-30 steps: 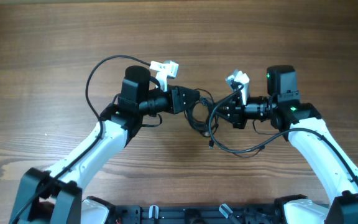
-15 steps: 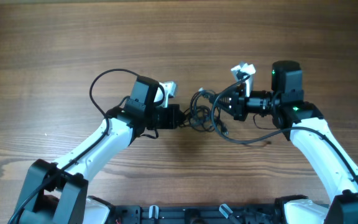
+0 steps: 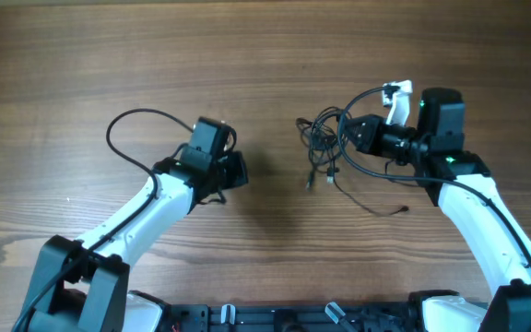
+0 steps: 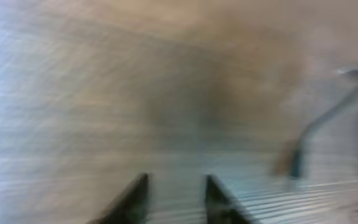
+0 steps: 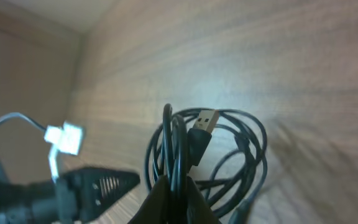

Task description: Untangle cables

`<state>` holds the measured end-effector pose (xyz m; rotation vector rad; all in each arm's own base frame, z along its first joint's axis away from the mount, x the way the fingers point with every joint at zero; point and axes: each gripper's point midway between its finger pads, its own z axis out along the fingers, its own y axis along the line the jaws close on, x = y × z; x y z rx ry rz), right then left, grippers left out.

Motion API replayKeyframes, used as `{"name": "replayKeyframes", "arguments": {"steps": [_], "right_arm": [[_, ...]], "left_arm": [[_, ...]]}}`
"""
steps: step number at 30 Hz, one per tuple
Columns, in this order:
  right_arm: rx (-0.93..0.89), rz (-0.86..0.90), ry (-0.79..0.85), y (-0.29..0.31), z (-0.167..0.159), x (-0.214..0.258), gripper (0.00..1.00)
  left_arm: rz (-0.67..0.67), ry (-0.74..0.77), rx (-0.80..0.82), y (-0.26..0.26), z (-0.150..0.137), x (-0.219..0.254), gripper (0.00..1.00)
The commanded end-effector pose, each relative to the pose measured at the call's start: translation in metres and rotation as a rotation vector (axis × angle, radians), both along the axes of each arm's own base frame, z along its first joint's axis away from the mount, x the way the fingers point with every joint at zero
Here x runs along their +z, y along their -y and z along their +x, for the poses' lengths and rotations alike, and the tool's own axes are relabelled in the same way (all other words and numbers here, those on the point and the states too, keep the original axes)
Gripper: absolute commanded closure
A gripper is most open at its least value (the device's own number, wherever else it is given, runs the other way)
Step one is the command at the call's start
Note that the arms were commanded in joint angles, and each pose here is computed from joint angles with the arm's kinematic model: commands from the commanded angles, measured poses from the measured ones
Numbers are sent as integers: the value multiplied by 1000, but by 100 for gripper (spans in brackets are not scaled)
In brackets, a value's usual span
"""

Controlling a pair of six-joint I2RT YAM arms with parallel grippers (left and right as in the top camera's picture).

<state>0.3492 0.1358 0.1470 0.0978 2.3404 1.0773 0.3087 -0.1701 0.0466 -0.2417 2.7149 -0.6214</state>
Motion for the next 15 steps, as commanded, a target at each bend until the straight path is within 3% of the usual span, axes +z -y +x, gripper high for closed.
{"name": "replayKeyframes", "arguments": {"steps": [1, 2, 4, 7, 12, 15], "right_arm": [[60, -39, 15, -13, -7, -5, 91], [81, -48, 32, -15, -8, -5, 91], [128, -47, 58, -20, -12, -3, 91], [220, -18, 102, -29, -21, 4, 91], [277, 23, 119, -36, -28, 10, 91], [298, 43, 118, -40, -31, 13, 92]], "left_arm": [[-410, 40, -211, 62, -1, 52, 0], [-491, 108, -277, 75, 4, 72, 0], [-514, 130, -225, 76, 14, 80, 0], [-552, 9, 4, 69, 24, 74, 0], [-601, -120, 153, 87, 21, 62, 2], [-624, -176, 217, 97, 22, 51, 23]]}}
